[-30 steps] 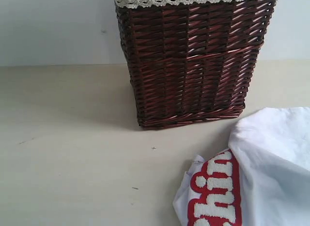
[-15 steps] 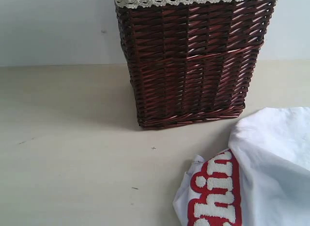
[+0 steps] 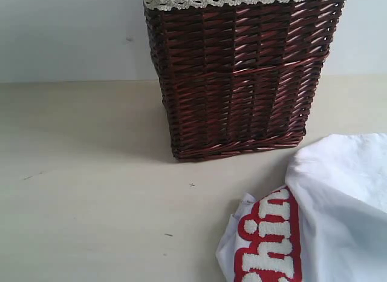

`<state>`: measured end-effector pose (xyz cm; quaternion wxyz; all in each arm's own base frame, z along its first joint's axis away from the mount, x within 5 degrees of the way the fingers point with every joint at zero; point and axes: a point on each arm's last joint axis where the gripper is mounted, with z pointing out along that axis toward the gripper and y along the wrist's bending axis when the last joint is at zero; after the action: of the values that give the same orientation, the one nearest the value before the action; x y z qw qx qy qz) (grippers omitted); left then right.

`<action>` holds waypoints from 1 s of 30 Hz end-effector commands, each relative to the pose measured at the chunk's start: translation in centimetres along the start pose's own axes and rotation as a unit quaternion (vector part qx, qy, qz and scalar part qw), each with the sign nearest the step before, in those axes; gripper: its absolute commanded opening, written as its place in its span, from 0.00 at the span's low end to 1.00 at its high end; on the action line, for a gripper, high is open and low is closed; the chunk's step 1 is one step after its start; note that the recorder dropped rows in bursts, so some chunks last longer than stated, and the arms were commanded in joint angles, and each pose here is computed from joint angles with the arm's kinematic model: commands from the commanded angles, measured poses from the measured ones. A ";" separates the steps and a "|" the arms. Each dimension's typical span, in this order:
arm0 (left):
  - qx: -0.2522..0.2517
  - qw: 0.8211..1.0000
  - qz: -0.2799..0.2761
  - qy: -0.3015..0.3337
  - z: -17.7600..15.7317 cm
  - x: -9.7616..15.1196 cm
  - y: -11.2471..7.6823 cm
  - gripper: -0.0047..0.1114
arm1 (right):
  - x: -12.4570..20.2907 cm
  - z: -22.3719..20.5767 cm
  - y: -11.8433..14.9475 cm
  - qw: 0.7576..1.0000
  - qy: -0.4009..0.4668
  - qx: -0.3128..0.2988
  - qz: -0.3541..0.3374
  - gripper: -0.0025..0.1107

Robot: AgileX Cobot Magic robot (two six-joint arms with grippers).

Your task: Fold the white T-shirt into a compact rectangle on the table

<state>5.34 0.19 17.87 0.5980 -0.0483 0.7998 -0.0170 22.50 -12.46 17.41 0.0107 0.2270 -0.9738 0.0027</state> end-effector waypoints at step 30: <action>0.004 1.000 -0.001 -0.011 -0.1 -0.2 -0.1 0.04 | 5.9 0.5 2.8 0.975 0.219 -0.020 -0.013 0.33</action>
<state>5.34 0.19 17.87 0.5980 -0.0483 0.7998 -0.0170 16.43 -12.72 17.65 0.2371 0.2249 -0.9446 0.0310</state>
